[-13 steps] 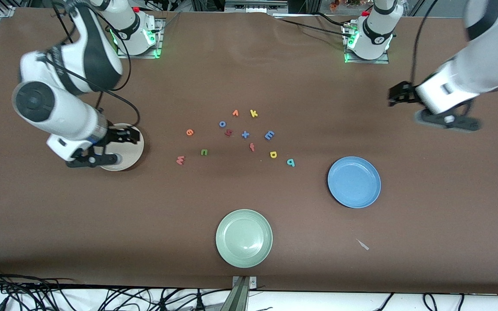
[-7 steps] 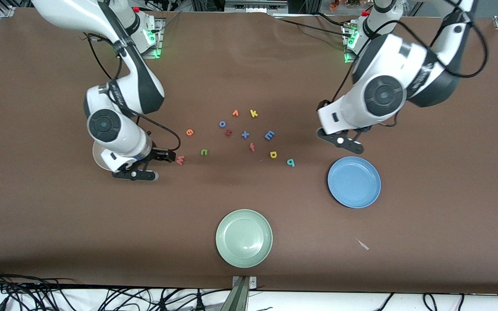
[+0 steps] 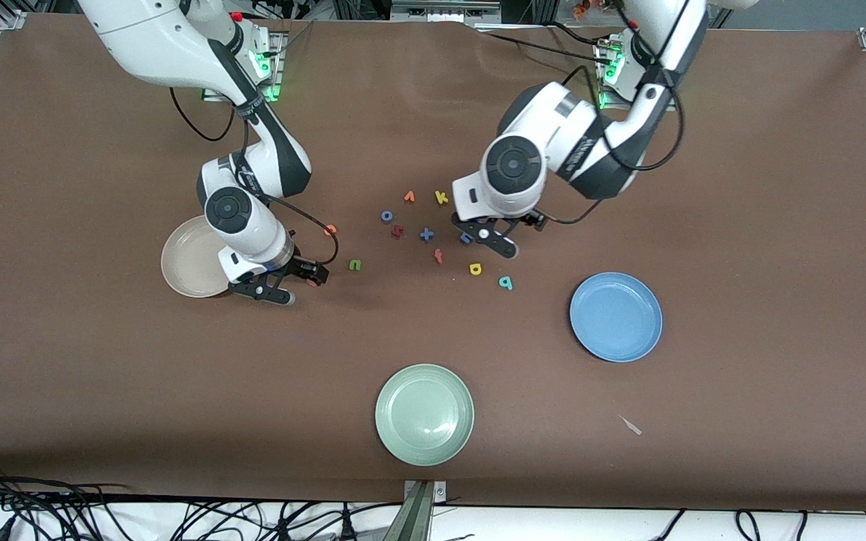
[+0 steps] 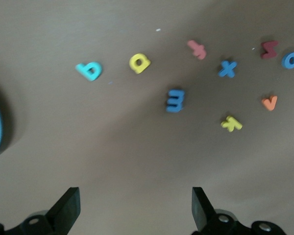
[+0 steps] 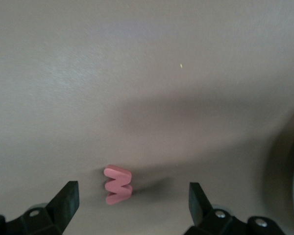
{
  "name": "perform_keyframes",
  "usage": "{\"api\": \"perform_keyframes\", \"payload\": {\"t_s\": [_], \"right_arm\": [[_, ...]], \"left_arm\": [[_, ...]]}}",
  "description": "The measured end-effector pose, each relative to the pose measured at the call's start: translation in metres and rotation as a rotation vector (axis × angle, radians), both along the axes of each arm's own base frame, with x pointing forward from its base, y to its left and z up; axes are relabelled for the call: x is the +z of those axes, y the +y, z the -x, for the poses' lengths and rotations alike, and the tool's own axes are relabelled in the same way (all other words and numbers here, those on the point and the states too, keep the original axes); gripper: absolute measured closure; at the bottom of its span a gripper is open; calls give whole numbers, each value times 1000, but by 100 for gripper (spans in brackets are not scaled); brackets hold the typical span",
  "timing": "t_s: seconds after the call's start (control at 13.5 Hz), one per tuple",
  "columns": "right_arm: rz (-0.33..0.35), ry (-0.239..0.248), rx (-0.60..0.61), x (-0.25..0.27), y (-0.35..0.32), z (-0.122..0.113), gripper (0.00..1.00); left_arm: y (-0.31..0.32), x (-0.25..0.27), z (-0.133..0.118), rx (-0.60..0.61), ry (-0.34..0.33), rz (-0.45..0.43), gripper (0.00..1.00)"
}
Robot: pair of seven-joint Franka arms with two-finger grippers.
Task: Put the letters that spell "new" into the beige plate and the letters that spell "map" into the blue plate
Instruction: 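Grasp the pink w with the right gripper while the left grasps the m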
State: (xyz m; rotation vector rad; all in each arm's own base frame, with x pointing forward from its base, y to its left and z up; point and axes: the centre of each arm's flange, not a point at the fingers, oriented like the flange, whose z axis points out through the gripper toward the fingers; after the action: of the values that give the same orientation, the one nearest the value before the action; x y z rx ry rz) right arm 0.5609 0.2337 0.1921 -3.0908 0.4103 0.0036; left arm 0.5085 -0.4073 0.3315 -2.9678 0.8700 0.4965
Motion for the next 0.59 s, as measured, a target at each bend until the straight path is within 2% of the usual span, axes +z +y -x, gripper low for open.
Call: {"api": "perform_keyframes", "payload": {"t_s": [0.22, 0.45, 0.59], "right_arm": [[1, 6, -25, -9, 4, 3, 6], [-1, 6, -35, -15, 13, 7, 9], [-2, 6, -32, -17, 19, 10, 24]], "left_arm": [[-24, -30, 10, 1, 4, 25, 0], [-57, -58, 32, 0, -10, 24, 0], [-83, -80, 52, -4, -27, 29, 0]]}}
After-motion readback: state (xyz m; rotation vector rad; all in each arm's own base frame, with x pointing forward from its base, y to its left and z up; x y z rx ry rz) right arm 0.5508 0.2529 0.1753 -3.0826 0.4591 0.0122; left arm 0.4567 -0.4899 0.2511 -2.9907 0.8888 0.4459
